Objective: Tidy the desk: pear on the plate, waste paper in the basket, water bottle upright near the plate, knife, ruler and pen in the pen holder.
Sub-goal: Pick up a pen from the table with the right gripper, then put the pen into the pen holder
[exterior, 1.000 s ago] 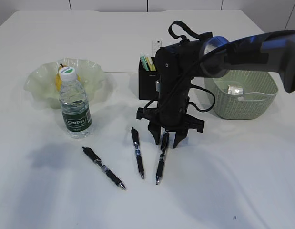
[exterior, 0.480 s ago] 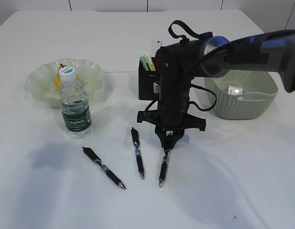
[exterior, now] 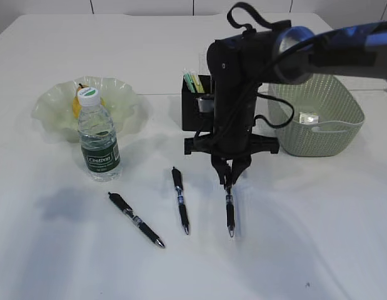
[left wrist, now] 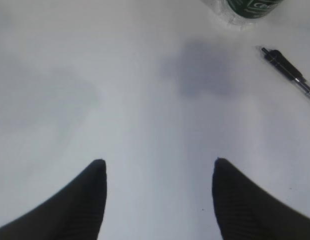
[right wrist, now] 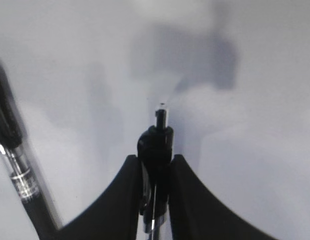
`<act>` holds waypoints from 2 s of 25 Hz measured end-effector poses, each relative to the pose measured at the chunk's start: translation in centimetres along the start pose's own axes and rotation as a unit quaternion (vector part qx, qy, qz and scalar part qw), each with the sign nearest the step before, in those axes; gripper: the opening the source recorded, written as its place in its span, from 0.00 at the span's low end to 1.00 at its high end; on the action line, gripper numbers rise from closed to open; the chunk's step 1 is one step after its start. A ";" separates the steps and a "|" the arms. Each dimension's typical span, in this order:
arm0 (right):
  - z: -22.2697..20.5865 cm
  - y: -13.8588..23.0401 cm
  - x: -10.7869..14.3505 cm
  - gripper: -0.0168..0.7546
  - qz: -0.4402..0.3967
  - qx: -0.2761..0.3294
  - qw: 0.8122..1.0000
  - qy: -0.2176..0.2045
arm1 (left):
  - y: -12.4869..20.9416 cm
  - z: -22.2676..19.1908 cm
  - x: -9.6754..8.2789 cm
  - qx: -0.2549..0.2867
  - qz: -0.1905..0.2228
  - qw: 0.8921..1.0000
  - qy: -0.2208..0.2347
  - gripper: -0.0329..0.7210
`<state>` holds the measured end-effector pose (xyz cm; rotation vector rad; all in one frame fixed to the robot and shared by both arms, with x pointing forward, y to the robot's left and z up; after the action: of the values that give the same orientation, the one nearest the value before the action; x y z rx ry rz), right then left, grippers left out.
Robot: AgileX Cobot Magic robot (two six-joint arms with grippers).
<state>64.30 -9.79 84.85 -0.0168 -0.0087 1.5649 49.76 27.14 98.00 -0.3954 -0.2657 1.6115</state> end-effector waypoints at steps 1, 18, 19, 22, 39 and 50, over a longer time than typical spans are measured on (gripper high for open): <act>0.9 -0.1 -0.3 0.17 0.008 -0.009 1.000 0.004 | -0.1 0.0 0.0 -0.002 0.000 1.000 0.001 0.66; 13.4 0.2 -2.9 0.17 0.098 -0.141 0.985 0.019 | 0.2 0.0 -0.4 0.005 0.011 1.000 0.013 0.66; 13.8 0.7 -3.1 0.17 0.099 -0.143 0.985 0.018 | 0.2 0.0 -0.5 0.006 0.011 1.000 0.013 0.66; 15.0 2.7 -4.2 0.17 0.104 -0.143 0.984 0.020 | 0.3 0.0 -0.5 0.010 0.012 1.000 0.014 0.66; 20.4 3.7 -5.9 0.17 0.138 -0.325 0.936 0.001 | 0.6 0.0 -0.5 0.017 0.013 1.000 0.014 0.66; 19.4 -3.5 -1.6 0.17 0.225 -0.477 0.850 -0.007 | 0.6 0.0 -0.5 0.018 0.013 1.000 0.014 0.66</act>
<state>67.44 -11.28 104.31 -0.8457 -0.8498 1.8794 49.23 26.62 97.82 -0.3947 -0.2118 1.6321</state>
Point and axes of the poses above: a point on each arm's last joint axis where the gripper is mounted, z pointing back along that axis away from the gripper, x along the wrist's bending axis when the last joint is at zero, y = z × x, the point moved 8 cm from there along -z, pointing out along that axis toward the gripper, and after that the axes turned 4 degrees about z, right-handed, at the moved point
